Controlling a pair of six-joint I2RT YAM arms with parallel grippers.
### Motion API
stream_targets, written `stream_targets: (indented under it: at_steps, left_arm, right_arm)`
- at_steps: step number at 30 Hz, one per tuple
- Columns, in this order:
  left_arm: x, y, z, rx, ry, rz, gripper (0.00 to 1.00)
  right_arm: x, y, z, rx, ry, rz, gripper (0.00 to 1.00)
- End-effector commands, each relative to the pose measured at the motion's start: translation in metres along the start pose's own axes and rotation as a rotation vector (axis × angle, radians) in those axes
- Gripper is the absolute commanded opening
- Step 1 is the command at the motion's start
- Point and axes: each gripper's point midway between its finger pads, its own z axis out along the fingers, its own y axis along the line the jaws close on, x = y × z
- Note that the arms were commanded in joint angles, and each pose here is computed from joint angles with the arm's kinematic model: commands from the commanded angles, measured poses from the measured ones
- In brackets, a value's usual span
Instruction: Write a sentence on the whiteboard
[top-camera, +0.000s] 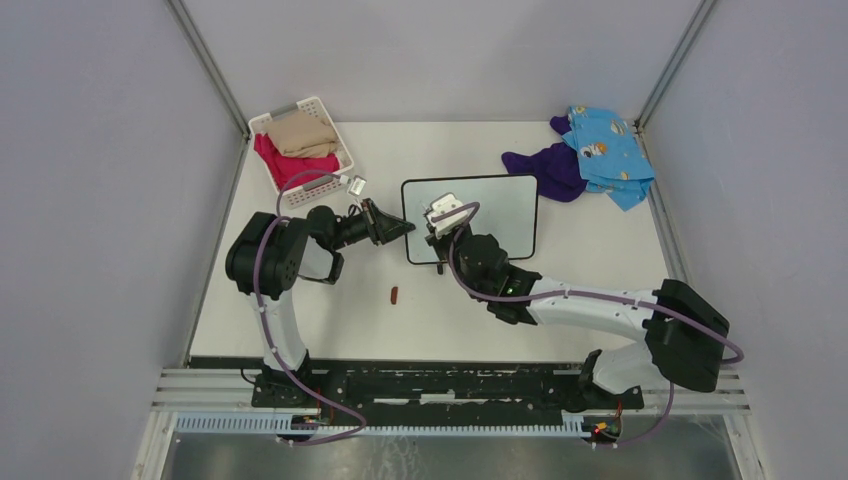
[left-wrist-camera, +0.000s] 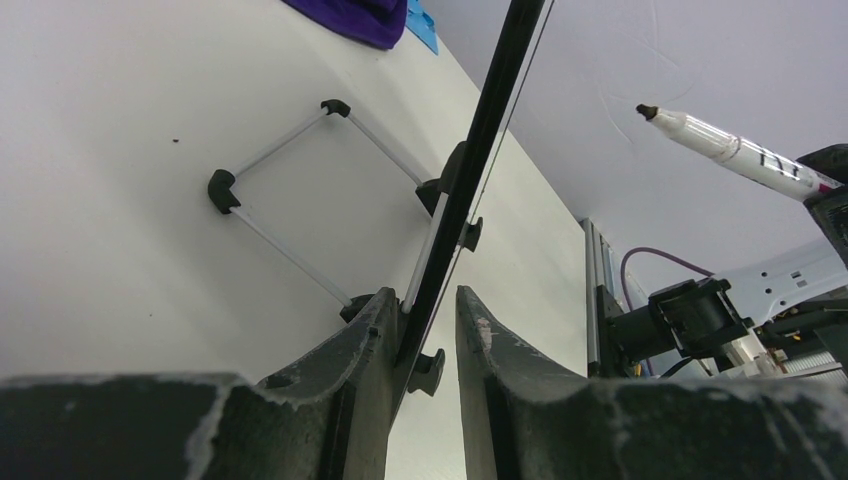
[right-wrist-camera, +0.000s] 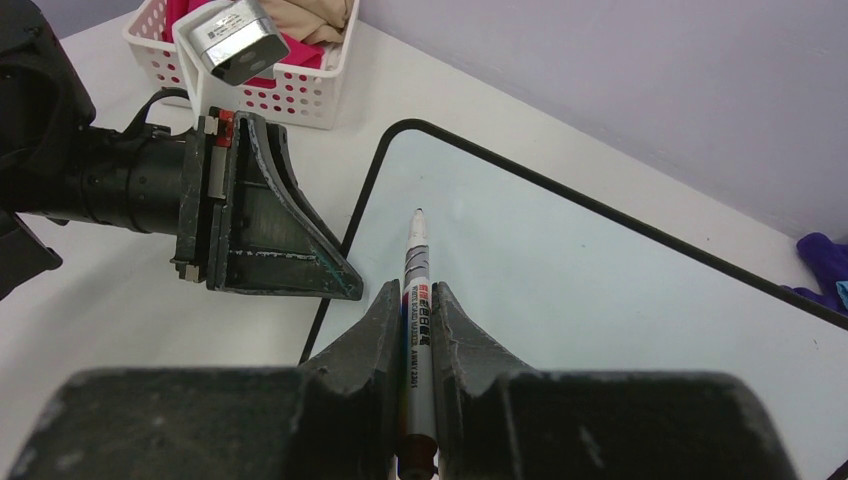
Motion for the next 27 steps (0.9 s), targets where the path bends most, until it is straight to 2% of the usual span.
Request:
stream_targets:
  at_steps: [1, 27]
  left_arm:
    - [-0.011, -0.006, 0.000, 0.033, -0.036, 0.101, 0.34]
    - [-0.013, -0.007, 0.000, 0.035, -0.040, 0.109, 0.30]
  right_arm:
    - [-0.027, -0.003, 0.009, 0.039, -0.068, 0.036, 0.00]
    - [0.001, -0.012, 0.029, 0.079, -0.007, 0.070, 0.00]
